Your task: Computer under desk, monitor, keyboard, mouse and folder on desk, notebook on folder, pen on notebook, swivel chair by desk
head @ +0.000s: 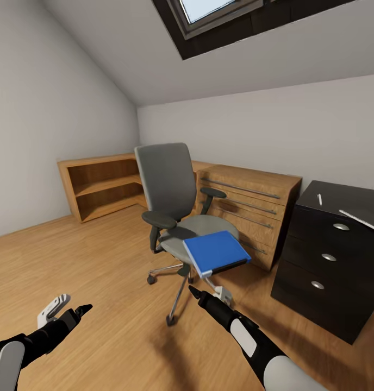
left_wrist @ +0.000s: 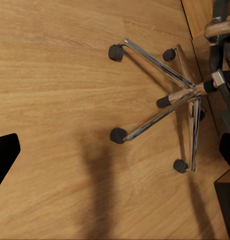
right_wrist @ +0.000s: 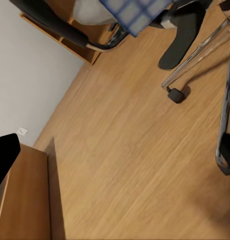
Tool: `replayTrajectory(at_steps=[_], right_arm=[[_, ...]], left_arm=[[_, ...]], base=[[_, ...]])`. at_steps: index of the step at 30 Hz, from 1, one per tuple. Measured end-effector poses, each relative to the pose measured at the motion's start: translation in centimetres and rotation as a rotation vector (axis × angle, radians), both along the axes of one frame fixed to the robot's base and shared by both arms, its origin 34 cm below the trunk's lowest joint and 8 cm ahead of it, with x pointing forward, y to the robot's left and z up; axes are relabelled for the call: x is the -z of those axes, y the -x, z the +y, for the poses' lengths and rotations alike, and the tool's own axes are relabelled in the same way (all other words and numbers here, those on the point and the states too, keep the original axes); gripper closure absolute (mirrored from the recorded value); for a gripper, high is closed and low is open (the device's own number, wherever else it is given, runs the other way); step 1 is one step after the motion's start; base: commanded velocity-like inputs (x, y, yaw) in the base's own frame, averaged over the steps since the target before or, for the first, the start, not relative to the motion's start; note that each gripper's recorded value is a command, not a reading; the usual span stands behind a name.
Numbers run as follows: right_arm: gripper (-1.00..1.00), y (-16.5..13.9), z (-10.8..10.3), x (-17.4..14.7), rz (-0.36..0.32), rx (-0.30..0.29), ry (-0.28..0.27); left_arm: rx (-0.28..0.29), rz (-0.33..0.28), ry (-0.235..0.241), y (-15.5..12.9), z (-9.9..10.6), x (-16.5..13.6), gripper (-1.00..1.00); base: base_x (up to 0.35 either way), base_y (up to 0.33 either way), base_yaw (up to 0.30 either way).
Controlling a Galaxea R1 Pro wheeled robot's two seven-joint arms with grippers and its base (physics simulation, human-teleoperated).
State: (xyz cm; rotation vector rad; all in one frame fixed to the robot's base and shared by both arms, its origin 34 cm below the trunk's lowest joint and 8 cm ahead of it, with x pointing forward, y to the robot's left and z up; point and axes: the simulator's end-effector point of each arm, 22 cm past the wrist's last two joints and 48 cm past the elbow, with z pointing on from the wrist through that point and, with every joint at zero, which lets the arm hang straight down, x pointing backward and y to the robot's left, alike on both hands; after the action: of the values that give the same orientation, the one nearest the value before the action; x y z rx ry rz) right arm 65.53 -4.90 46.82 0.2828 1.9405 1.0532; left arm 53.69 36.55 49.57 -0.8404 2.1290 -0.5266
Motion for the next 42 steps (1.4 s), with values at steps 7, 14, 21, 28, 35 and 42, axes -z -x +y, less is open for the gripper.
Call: replayTrajectory(at_steps=[7,14,21,28,35,42], right_arm=[[-1.00,-0.1,0.0,-1.7,-0.029,0.000,0.000],[-1.00,-0.3,-0.8,-2.6,-0.043,0.014,0.004],[-1.00,-1.5,-4.5,-2.8,-0.049,0.096,-0.019],[-1.00,-2.0,-6.6,-2.8,-0.048,0.132,-0.025],[-1.00,-2.4,-7.7,-3.1,-0.045,0.169,-0.050],[-1.00,-2.4,-7.7,-4.1,-0.060,0.168,-0.055]], left_arm=[[0.000,-0.028,-0.001,0.0,0.0,-1.4,-1.00],[0.000,-0.044,0.001,0.0,0.0,-2.1,-1.00],[0.001,-0.045,0.003,0.0,-0.1,-2.1,-1.00],[0.002,-0.044,0.005,0.0,-0.1,-2.1,-1.00],[0.002,-0.043,0.006,0.0,-0.2,-2.0,-1.00],[0.002,-0.060,0.005,0.0,-0.1,-2.9,-1.00]], base=[[0.000,0.000,0.000],[0.000,0.000,0.000],[0.000,0.000,0.000],[0.000,0.000,0.000],[0.000,0.000,0.000],[0.000,0.000,0.000]])
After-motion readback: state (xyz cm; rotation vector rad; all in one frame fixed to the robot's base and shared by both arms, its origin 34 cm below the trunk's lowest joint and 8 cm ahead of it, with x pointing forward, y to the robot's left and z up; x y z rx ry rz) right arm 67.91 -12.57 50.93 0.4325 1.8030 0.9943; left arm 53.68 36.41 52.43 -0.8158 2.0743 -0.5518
